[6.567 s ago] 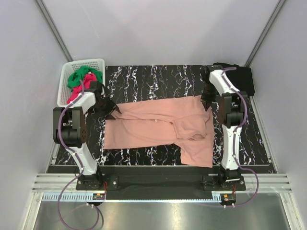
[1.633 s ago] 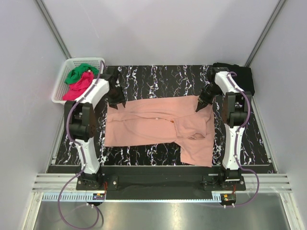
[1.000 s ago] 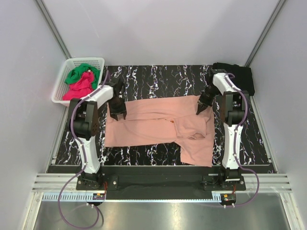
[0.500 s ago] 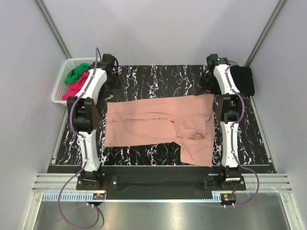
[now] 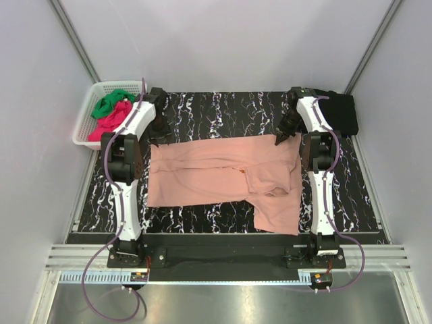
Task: Fold and stack the t-shirts
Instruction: Fold the tshirt
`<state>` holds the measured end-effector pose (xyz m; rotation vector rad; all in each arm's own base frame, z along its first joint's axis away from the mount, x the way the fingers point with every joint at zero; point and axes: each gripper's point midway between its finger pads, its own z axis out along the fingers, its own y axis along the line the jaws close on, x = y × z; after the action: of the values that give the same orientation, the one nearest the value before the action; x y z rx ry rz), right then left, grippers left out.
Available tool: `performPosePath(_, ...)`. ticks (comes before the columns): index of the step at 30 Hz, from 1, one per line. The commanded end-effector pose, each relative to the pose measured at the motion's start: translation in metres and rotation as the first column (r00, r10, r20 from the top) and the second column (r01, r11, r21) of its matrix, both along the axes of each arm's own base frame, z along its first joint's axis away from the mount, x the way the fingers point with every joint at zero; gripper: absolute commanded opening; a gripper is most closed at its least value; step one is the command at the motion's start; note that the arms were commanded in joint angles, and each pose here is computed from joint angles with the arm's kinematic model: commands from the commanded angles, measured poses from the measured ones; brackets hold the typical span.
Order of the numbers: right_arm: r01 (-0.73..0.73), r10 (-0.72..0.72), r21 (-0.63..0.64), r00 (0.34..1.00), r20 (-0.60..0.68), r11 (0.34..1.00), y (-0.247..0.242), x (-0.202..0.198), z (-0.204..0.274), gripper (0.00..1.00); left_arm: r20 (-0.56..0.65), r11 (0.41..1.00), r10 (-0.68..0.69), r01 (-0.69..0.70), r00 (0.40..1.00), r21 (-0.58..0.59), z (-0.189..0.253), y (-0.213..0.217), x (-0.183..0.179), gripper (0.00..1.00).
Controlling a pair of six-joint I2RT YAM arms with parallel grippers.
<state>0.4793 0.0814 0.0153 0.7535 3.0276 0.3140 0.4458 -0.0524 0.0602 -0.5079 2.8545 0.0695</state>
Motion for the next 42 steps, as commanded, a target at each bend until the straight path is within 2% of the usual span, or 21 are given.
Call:
performPosePath(1, 0.013, -0.018, -0.071, 0.997, -0.073, 0.997, -0.016, -0.02, 0.005, 0.0, -0.001, 0.997, 0.039, -0.039, 0.999, 0.069, -0.011, 0.012, 0.002, 0.48)
performPosePath(14, 0.037, -0.047, -0.089, 0.993, -0.107, 0.995, -0.025, -0.022, -0.009, 0.0, -0.013, 0.982, 0.097, -0.094, 0.995, 0.164, -0.033, 0.028, 0.005, 0.47)
performPosePath(24, 0.045, -0.059, -0.087, 0.985, -0.163, 0.995, -0.03, -0.035, -0.017, 0.0, 0.082, 0.97, 0.177, -0.188, 0.981, 0.152, -0.026, 0.035, 0.037, 0.46)
performPosePath(31, 0.033, -0.041, -0.05, 0.985, -0.17, 0.998, -0.026, -0.034, -0.02, 0.0, 0.075, 0.975, 0.173, -0.181, 0.982, 0.127, -0.027, 0.033, 0.039, 0.46)
performPosePath(38, 0.008, -0.007, 0.014, 0.998, -0.063, 1.0, -0.017, -0.016, 0.012, 0.0, 0.035, 0.991, 0.124, -0.125, 0.992, 0.056, -0.018, 0.019, 0.016, 0.48)
performPosePath(42, -0.006, 0.003, 0.06, 0.998, 0.058, 0.998, -0.008, -0.007, 0.064, 0.0, 0.11, 0.998, 0.064, -0.066, 0.992, 0.011, 0.025, 0.007, 0.014, 0.5)
